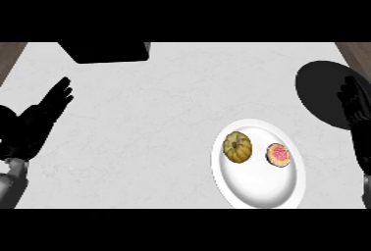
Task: Pick the squash from the plate and place it in the pan
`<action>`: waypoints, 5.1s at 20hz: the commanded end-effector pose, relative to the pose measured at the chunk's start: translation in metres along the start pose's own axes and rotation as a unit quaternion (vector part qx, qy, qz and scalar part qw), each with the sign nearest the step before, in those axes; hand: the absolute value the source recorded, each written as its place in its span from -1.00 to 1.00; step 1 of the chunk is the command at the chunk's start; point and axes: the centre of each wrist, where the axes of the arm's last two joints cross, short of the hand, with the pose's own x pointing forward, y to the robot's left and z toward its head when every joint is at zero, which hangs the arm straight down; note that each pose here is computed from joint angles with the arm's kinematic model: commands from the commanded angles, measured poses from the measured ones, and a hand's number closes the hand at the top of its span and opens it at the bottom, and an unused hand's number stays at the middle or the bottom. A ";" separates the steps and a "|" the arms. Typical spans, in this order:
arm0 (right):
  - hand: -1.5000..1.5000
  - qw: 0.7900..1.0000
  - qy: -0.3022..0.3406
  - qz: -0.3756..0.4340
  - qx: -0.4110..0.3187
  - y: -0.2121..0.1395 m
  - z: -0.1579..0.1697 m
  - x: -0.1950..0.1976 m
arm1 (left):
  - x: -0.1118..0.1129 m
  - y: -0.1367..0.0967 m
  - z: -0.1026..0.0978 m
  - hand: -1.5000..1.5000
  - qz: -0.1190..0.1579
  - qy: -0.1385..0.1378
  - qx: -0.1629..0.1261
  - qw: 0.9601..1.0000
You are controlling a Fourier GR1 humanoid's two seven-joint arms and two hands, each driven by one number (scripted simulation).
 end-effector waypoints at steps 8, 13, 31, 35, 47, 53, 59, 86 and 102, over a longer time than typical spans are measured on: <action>1.00 0.951 -0.037 0.270 0.143 0.041 -0.041 0.072 | 0.007 -0.041 -0.009 0.00 0.127 -0.037 0.033 0.991; -1.00 0.912 -0.098 0.354 0.183 0.050 -0.003 0.109 | -0.009 -0.032 -0.003 0.00 0.137 -0.022 0.076 0.987; -1.00 0.719 -0.031 0.618 0.317 0.153 -0.037 0.183 | -0.002 -0.049 -0.002 0.00 0.140 -0.030 0.047 0.989; -1.00 0.665 0.017 0.652 0.363 0.171 -0.056 0.172 | 0.007 -0.045 -0.008 0.00 0.131 -0.039 0.049 0.989; -1.00 0.545 0.086 0.702 0.450 0.227 -0.039 0.145 | 0.001 -0.037 0.001 0.00 0.130 -0.027 0.061 0.989; -1.00 0.498 0.060 0.764 0.406 0.243 -0.030 0.150 | -0.013 -0.045 -0.006 0.00 0.133 -0.027 0.073 0.988; -1.00 0.505 0.065 0.763 0.399 0.262 -0.027 0.154 | 0.009 -0.053 -0.002 0.00 0.140 -0.027 0.068 0.987; -1.00 0.481 0.116 0.772 0.399 0.250 -0.021 0.065 | 0.010 -0.048 0.006 0.00 0.135 -0.025 0.064 0.988; 1.00 0.490 0.096 0.745 0.442 0.242 -0.023 0.007 | 0.011 -0.039 -0.007 0.00 0.135 -0.033 0.066 0.988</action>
